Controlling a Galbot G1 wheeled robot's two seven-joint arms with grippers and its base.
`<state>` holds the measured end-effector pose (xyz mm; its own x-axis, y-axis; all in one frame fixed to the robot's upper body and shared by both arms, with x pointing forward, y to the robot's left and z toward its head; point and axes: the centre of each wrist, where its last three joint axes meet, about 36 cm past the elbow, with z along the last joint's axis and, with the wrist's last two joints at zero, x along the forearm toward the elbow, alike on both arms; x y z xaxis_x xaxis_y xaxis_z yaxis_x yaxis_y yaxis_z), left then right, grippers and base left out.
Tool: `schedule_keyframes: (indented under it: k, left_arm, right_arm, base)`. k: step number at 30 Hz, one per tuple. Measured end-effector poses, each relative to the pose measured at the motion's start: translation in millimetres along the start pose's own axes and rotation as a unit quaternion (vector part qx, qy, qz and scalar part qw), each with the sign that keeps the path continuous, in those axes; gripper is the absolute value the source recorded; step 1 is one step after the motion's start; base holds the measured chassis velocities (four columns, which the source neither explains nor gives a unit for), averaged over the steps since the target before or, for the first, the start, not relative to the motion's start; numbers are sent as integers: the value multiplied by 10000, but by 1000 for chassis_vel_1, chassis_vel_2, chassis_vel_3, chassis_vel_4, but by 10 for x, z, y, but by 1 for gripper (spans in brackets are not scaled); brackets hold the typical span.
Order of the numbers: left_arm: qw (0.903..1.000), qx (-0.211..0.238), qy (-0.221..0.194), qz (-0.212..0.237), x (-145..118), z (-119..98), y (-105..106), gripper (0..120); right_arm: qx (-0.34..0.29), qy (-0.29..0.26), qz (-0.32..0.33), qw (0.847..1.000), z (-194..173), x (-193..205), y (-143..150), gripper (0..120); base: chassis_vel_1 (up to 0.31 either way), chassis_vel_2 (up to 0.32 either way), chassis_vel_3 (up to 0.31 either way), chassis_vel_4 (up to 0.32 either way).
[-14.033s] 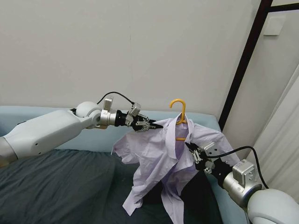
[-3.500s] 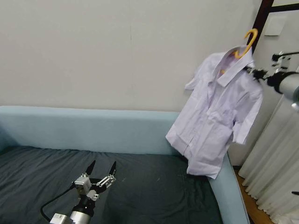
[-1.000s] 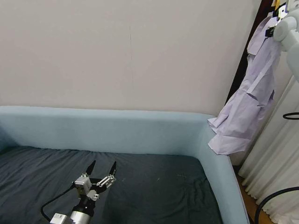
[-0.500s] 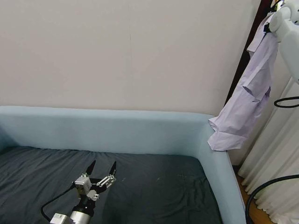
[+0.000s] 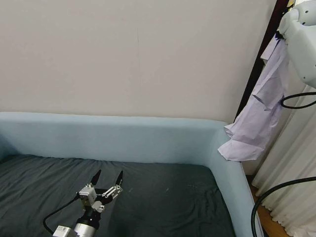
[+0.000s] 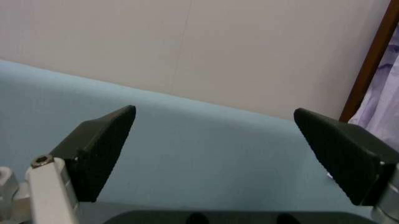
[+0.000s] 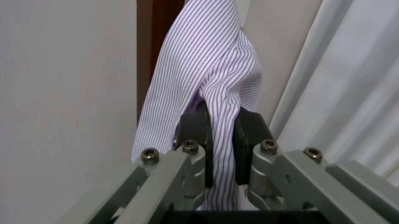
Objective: Pick up the clothes from the sofa and hang them on the clothes hanger.
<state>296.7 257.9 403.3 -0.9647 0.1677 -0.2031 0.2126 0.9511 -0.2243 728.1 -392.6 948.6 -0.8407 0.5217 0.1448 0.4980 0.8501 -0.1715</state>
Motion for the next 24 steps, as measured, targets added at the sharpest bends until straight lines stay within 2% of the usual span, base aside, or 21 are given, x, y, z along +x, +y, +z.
schedule_keyframes:
  k: [3, 7, 9, 13, 14, 18, 19, 22, 23, 24]
  left_arm:
    - [10000, 0, 0, 0, 0, 0, 0, 100]
    - [10000, 0, 0, 0, 0, 0, 0, 100]
    - [10000, 0, 0, 0, 0, 0, 0, 100]
    - [10000, 0, 0, 0, 0, 0, 0, 100]
    - [10000, 0, 0, 0, 0, 0, 0, 100]
    - [10000, 0, 0, 0, 0, 0, 0, 100]
    - [10000, 0, 0, 0, 0, 0, 0, 100]
    - [10000, 1, -2, 1, 0, 0, 0, 100]
    - [10000, 1, -2, 1, 0, 0, 0, 100]
    - [10000, 0, 0, -1, 0, 1, 0, 100]
  right_arm:
    - [28, -42, -40, 10000, 13, 7, 1, 8]
    - [111, -236, -218, 9994, 57, 75, 28, 26]
    - [153, -311, -278, 9990, 62, 108, 39, 29]
    - [287, -629, -549, 9961, 91, 315, 65, 49]
    - [287, -629, -549, 9961, 91, 315, 65, 49]
    - [339, -847, -865, 9921, 236, 586, 49, 68]
    - [339, -847, -865, 9921, 236, 586, 49, 68]
    - [205, -1235, -1586, 9794, 472, 959, 38, 81]
    - [205, -1235, -1586, 9794, 472, 959, 38, 81]
    - [100, -1371, -1871, 9727, 600, 1061, 35, 86]
  base:
    - [0, 0, 0, 0]
    - [0, 0, 0, 0]
    - [0, 0, 0, 0]
    - [0, 0, 0, 0]
    - [0, 0, 0, 0]
    - [0, 0, 0, 0]
    - [0, 0, 0, 0]
    - [0, 0, 0, 0]
    - [0, 0, 0, 0]
    - [0, 0, 0, 0]
